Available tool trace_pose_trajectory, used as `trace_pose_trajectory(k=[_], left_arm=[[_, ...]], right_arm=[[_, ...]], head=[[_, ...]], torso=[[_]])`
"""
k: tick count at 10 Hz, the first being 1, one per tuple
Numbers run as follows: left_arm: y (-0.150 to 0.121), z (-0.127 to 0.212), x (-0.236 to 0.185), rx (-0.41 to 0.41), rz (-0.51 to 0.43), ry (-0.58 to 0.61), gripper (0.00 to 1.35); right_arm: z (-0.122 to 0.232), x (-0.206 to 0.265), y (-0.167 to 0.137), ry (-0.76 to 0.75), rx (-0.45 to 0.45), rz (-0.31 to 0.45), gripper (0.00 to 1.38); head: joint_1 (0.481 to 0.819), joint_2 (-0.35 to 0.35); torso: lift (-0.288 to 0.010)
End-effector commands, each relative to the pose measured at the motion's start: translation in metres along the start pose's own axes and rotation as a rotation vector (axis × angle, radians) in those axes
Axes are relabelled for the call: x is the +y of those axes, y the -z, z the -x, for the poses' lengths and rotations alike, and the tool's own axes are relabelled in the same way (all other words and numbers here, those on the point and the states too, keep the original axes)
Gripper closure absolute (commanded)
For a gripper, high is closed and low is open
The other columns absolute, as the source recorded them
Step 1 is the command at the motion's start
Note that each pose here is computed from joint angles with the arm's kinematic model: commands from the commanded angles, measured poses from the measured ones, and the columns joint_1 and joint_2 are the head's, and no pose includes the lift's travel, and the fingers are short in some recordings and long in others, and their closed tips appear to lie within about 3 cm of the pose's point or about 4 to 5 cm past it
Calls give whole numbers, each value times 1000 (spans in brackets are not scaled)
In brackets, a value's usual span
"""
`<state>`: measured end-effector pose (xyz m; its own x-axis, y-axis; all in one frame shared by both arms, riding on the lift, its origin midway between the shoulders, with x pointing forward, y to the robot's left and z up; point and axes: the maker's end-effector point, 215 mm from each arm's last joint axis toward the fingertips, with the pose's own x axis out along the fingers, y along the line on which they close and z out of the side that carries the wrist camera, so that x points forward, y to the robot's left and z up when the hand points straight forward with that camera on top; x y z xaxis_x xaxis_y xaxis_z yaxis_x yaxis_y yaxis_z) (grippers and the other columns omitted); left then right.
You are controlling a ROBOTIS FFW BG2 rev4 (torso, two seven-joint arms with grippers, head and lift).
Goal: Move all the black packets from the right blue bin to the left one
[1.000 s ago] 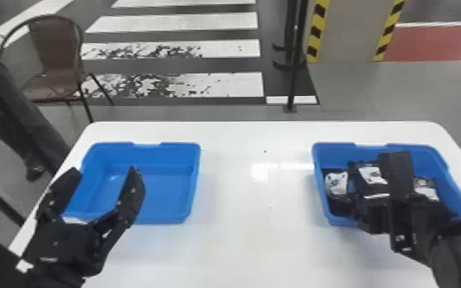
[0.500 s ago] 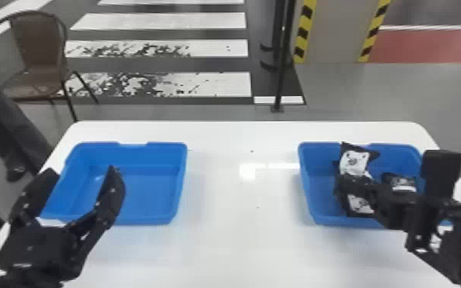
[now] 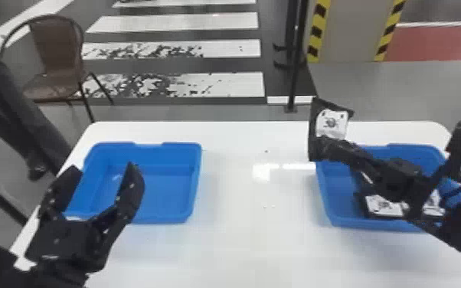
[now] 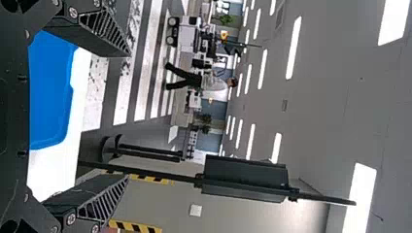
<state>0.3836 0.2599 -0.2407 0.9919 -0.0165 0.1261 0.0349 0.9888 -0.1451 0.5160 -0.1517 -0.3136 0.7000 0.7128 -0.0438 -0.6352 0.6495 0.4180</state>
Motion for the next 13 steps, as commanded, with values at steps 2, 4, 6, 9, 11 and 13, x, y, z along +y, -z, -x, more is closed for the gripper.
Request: trace_pose_trajectory(k=[2, 4, 6, 9, 11, 13], left_arm=[[14, -5, -22, 80, 176, 61, 150], [12, -11, -54, 178, 291, 175, 150], [28, -12, -82, 283, 376, 296, 150], [55, -9, -83, 372, 335, 305, 150], [65, -12, -78, 382, 338, 292, 150], [73, -12, -77, 399, 337, 288, 150]], right_arm=[[-41, 63, 38, -276, 66, -153, 1108], [-51, 116, 66, -410, 128, -222, 1108], [-60, 157, 87, -500, 173, -267, 1108], [-69, 193, 101, -583, 211, -311, 1108], [-71, 216, 108, -633, 233, -333, 1108], [-72, 237, 116, -676, 255, -353, 1108]], head=[[695, 153], [695, 208], [695, 233], [695, 268], [695, 308], [695, 335]], torso=[[-140], [-140], [-140], [-140], [-140], [-140]])
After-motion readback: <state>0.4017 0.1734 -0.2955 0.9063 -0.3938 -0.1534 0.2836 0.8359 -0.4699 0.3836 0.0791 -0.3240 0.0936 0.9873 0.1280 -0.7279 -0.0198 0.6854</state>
